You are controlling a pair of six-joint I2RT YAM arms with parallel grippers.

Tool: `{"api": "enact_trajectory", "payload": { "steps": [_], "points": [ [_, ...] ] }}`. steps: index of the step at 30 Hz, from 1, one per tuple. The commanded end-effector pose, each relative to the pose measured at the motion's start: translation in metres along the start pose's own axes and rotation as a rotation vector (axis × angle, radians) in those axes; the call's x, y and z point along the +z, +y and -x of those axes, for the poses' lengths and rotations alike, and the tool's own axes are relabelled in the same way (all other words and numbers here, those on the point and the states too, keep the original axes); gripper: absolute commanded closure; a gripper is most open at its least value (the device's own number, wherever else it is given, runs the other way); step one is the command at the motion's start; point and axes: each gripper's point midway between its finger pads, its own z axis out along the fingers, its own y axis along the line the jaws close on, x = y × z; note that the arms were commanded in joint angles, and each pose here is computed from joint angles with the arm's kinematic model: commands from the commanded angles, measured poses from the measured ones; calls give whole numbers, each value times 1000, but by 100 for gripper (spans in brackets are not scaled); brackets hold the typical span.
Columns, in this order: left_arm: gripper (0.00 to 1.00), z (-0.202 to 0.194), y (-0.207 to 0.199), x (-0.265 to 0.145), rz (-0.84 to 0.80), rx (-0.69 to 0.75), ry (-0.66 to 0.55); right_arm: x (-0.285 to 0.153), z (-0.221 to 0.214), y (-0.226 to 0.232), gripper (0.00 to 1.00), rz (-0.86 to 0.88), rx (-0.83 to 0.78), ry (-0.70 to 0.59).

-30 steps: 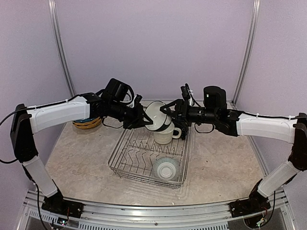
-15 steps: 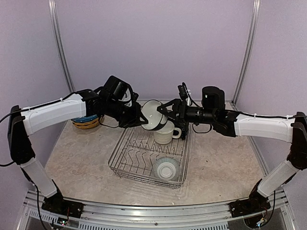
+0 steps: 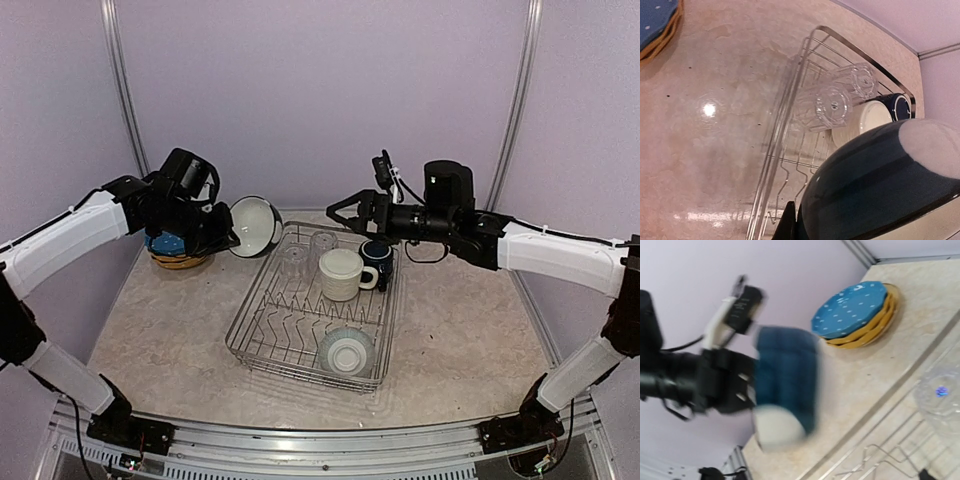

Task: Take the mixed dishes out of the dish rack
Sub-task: Place the bowl at the center of the board.

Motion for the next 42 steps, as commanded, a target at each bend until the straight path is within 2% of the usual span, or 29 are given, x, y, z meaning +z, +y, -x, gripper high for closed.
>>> {"api": "enact_trajectory", "payload": {
  "steps": [1,8,12,15,25,32,42],
  "points": [
    [100,11,72,-46,171,-108,-101,-12,0,-12,0,-100,-58,14],
    [100,-16,194,-78,363,-379,-96,-11,-18,-32,0,-164,-78,80],
    [100,-28,243,-83,385,-595,-129,-10,-31,-37,0,-173,-93,144],
    [100,-30,266,-79,400,-690,-148,-11,-44,-45,0,-212,-114,192],
    [100,-17,312,-39,494,-784,-75,-10,-90,-68,0,-419,-207,368],
    [100,-15,339,-23,553,-832,-55,-4,-103,-64,0,-421,-218,401],
    [93,-26,357,-14,631,-871,-27,-4,-113,-69,0,-452,-234,438]
  ]
}}
